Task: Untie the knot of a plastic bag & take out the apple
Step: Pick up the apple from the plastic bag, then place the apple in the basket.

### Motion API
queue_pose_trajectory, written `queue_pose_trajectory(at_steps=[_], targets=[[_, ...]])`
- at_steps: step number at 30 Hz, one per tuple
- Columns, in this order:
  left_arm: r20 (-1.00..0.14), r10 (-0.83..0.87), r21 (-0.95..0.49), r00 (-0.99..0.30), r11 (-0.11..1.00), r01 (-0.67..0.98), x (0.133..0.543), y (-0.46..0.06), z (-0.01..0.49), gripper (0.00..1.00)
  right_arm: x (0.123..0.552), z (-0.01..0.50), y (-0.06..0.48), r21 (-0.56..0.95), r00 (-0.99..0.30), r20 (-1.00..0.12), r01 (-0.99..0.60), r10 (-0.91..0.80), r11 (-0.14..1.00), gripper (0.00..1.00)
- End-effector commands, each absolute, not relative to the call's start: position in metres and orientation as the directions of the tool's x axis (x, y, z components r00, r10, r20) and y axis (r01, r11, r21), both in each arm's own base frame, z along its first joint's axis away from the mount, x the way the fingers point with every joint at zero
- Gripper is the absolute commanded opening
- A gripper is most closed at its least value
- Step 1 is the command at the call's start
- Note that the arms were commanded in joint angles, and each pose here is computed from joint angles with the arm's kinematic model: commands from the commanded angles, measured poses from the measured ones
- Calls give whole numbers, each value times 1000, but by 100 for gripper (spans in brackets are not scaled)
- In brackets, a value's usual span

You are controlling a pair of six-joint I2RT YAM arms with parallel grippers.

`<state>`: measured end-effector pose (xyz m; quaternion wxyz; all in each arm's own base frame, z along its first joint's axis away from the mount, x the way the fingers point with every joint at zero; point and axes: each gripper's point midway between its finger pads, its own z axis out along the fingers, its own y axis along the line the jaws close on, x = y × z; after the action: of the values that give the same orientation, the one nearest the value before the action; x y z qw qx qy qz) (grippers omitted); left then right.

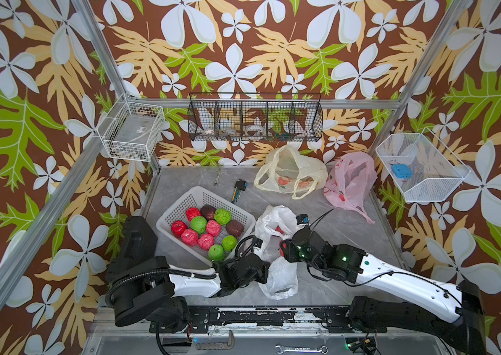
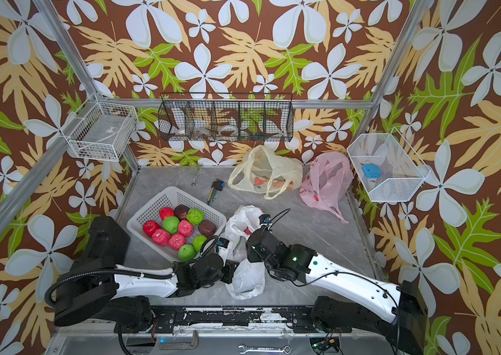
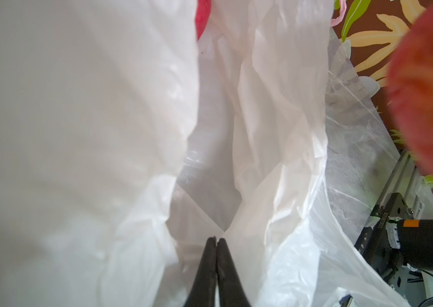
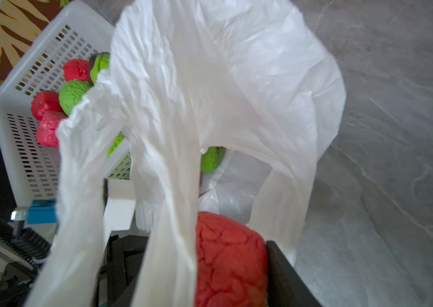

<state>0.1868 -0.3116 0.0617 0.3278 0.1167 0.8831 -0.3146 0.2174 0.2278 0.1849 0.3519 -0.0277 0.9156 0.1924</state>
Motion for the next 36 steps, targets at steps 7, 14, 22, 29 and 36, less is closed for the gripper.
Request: queue_pose_trajectory(at_steps=[7, 14, 22, 29, 36], targets=[[-651, -25, -494, -759, 772, 399, 181, -295, 55, 0, 230, 258, 198, 300, -611, -779, -165, 141, 939, 48], [-655, -24, -508, -755, 754, 416, 171, -283, 50, 0, 280, 317, 253, 227, -520, -853, -287, 48, 931, 49], [-675, -38, -511, -737, 744, 430, 166, -269, 50, 0, 339, 317, 380, 147, -495, -856, -510, -149, 848, 51], [-679, -24, -491, -733, 757, 430, 165, -265, 48, 0, 375, 242, 496, 209, -542, -794, -668, -274, 714, 50], [-666, -50, -495, -744, 777, 390, 166, -258, 44, 0, 387, 186, 565, 291, -515, -810, -768, -281, 571, 52]])
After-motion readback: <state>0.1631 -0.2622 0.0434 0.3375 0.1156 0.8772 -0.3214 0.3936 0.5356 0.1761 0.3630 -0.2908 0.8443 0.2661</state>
